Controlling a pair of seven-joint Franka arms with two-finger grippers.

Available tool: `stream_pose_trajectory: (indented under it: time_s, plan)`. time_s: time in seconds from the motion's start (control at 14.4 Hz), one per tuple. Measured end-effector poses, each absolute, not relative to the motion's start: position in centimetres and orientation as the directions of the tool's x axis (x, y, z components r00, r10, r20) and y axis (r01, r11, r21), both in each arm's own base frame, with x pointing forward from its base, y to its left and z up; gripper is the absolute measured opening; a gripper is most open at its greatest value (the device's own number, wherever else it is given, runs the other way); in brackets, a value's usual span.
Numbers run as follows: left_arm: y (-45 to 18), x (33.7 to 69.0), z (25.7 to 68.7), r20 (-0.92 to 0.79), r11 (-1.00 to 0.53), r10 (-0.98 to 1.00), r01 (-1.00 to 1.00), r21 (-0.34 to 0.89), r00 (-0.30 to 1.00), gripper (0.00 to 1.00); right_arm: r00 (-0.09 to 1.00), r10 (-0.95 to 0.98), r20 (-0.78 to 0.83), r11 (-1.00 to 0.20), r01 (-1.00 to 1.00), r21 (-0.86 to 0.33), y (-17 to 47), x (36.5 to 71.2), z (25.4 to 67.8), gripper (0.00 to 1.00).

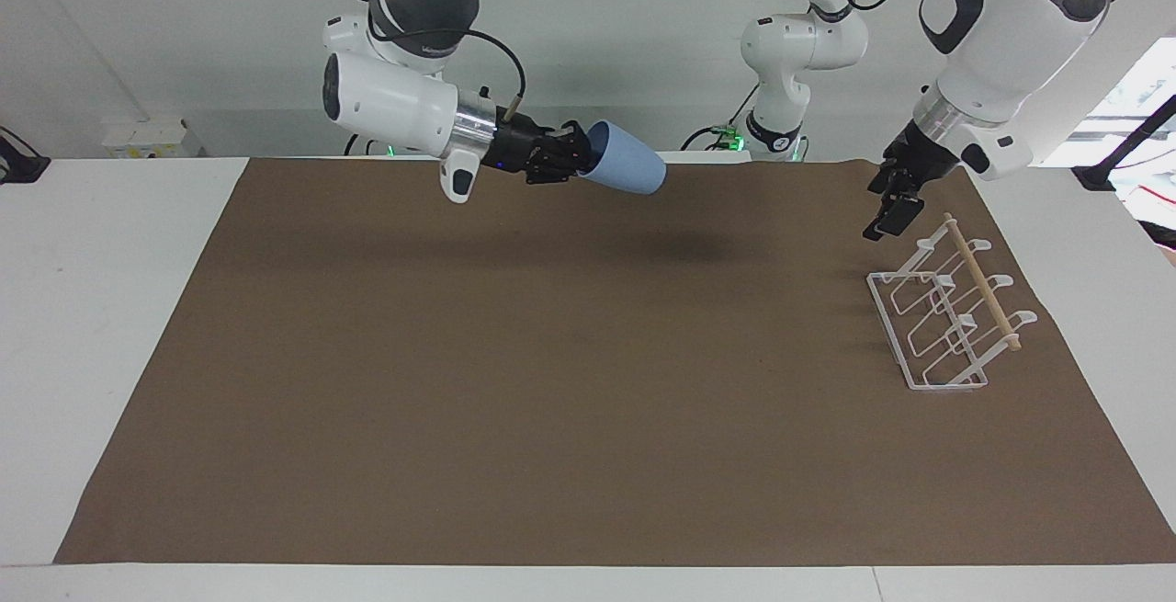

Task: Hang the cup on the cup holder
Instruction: 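Lift the cup with the right gripper while the left gripper approaches, then grasp the cup's base with the left gripper near the right gripper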

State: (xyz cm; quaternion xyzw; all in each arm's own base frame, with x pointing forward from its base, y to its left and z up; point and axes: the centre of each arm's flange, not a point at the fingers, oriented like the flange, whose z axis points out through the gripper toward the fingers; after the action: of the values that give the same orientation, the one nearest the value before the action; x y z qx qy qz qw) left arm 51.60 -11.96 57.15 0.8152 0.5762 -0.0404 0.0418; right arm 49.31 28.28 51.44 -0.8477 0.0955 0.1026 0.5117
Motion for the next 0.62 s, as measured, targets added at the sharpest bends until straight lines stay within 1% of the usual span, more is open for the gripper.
stream_pose_trajectory:
  time_s: [0.14, 0.35, 0.49, 0.62]
  plan:
    - [-13.3, 51.4, 58.6, -0.157, -0.264, 0.952, 0.964, 0.021, 0.264, 1.00, 0.950, -0.067, -0.305, -0.441, -0.303, -0.845, 30.1, 48.4, 51.2, 0.04]
    - [-14.5, 51.6, 63.6, -0.191, -0.171, 0.968, 0.984, -0.040, 0.160, 1.00, 0.936, -0.087, -0.341, -0.407, -0.346, -0.845, 31.5, 47.6, 50.6, 0.04]
    - [-17.9, 51.2, 65.1, -0.210, -0.139, 0.970, 0.987, -0.082, 0.120, 1.00, 0.937, -0.103, -0.335, -0.416, -0.347, -0.841, 33.0, 46.9, 50.2, 0.04]
    - [-22.7, 50.1, 64.9, -0.214, -0.110, 0.973, 0.987, -0.117, 0.083, 1.00, 0.935, -0.108, -0.337, -0.430, -0.349, -0.833, 34.8, 45.9, 49.5, 0.04]
